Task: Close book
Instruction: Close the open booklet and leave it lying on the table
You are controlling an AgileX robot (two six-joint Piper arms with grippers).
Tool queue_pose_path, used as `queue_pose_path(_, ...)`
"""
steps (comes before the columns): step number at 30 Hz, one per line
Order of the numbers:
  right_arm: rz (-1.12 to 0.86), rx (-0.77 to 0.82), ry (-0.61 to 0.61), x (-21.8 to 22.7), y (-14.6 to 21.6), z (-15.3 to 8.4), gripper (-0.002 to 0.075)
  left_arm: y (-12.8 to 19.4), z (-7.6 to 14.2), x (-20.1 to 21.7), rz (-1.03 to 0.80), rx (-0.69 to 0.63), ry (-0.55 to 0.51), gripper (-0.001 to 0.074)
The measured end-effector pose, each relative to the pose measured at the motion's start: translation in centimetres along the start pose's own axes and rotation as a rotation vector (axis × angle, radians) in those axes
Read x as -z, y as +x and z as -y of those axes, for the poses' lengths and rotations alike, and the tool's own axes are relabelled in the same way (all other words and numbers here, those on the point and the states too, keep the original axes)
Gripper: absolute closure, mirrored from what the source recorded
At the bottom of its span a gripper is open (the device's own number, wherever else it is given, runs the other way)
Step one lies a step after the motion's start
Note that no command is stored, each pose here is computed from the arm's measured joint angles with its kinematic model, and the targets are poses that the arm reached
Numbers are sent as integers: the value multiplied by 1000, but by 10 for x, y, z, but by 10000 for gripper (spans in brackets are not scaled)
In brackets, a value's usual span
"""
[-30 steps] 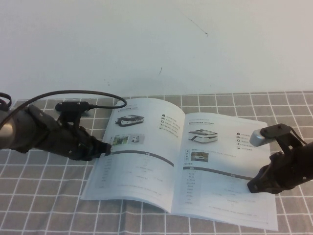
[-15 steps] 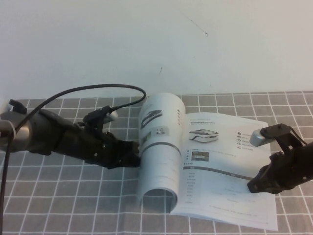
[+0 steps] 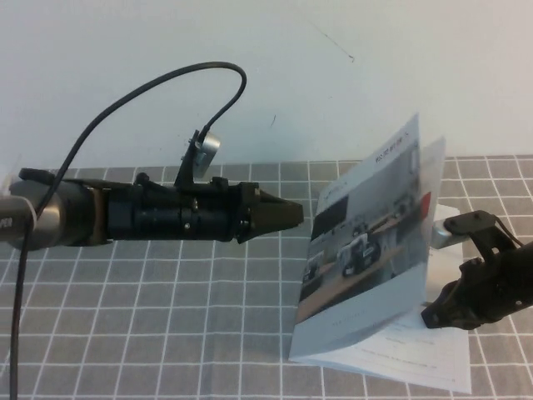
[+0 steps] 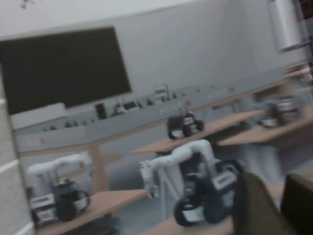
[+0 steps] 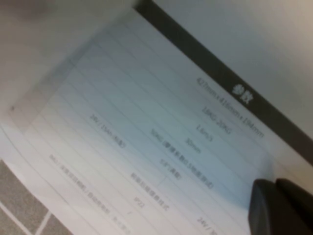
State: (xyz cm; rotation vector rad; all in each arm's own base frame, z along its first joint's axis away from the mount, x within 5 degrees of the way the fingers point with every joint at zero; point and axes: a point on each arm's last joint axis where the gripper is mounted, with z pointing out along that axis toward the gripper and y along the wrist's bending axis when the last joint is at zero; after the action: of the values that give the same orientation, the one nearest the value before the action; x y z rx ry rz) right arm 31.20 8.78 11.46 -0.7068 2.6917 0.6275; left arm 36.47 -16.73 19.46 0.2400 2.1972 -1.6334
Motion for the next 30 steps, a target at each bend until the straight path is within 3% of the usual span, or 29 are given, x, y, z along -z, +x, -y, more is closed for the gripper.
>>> queue_pose_path(5, -1, -21, 3, 0, 0, 0, 729, 2, 7, 0, -31, -5, 69, 351)
queue_pose_path(7, -3, -40, 16, 2, 0, 1, 729, -1, 11, 0, -35, -18, 91, 305)
queue_pose_path(9, -12, -43, 44, 5, 0, 0, 729, -4, 16, 1, -32, -25, 103, 358)
queue_pose_path(12, -33, -2, 109, 19, 1, -1, 729, -6, 27, 5, -24, -53, 115, 575)
queue_pose_path(15, 10, 51, 168, 46, -4, -9, 729, -10, 47, 12, -6, -106, 130, 691)
queue_pose_path(18, 83, 98, 232, 76, -9, -19, 729, -12, 72, 25, 10, -214, 65, 722)
queue_pose_path(25, 275, 185, 301, 146, -11, -55, 729, -6, 134, 78, 17, -549, -355, 732)
queue_pose_path(30, 245, 274, 298, 178, 9, -79, 729, 17, 187, 124, 27, -748, -543, 734)
